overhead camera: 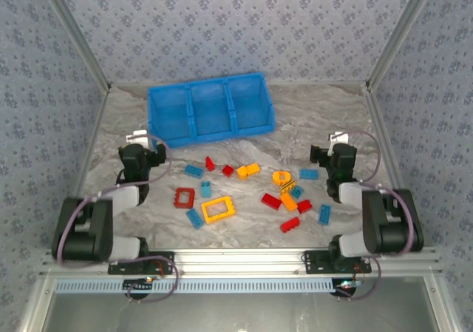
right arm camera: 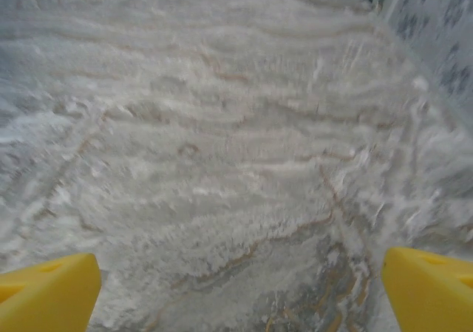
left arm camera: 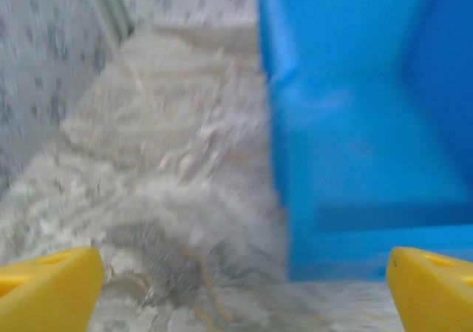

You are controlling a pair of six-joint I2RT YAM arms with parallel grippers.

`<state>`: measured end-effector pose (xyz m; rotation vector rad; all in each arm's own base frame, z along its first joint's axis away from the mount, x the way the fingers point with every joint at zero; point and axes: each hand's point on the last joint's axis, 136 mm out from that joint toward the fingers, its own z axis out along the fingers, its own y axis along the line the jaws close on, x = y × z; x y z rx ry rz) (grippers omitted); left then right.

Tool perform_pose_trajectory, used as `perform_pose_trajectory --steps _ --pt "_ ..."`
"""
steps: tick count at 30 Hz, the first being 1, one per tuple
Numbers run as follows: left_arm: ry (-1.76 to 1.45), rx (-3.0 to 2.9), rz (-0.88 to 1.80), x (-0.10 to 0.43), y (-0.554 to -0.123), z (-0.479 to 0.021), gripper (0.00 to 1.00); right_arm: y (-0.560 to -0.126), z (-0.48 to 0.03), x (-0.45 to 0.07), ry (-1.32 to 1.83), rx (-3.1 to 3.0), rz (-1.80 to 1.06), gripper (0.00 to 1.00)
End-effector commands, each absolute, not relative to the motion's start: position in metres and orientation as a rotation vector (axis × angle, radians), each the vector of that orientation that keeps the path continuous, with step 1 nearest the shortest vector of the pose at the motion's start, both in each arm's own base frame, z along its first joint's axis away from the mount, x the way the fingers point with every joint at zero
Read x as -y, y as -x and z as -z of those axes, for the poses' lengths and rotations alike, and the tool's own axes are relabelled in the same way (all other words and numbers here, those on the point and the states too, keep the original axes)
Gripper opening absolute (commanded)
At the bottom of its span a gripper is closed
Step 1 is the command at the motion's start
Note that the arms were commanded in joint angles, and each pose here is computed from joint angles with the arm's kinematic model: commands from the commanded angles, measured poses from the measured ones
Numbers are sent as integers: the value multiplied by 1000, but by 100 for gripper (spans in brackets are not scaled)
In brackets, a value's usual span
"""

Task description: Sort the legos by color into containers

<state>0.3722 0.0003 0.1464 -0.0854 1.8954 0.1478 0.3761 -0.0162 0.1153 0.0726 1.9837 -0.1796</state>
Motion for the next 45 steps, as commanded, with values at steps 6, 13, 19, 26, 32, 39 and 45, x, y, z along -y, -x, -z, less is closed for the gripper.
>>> perform_pose_trajectory --steps 6,13,19,26,32,39,45 --pt "515 -1850 -16 2 -332 -315 98 -322 -318 -8 -364 -1797 -126 100" --pt "381 -2263 236 68 -379 -297 91 -297 -308 -67 -312 -1992 -455 76" --pt "251 -2454 134 109 -431 -252 85 -286 -291 -164 39 -2151 -548 81" --pt "191 -2596 57 124 -484 -199 82 -274 -270 -223 199 -2230 -624 81" --pt "129 -2666 71 139 -509 -159 73 -270 -257 -225 198 -2264 -623 82" --pt "107 -2709 12 136 -512 -132 52 -263 -244 -181 81 -2344 -421 80" --pt "37 -2718 20 146 -513 -122 21 -259 -235 -165 51 -2390 -361 80"
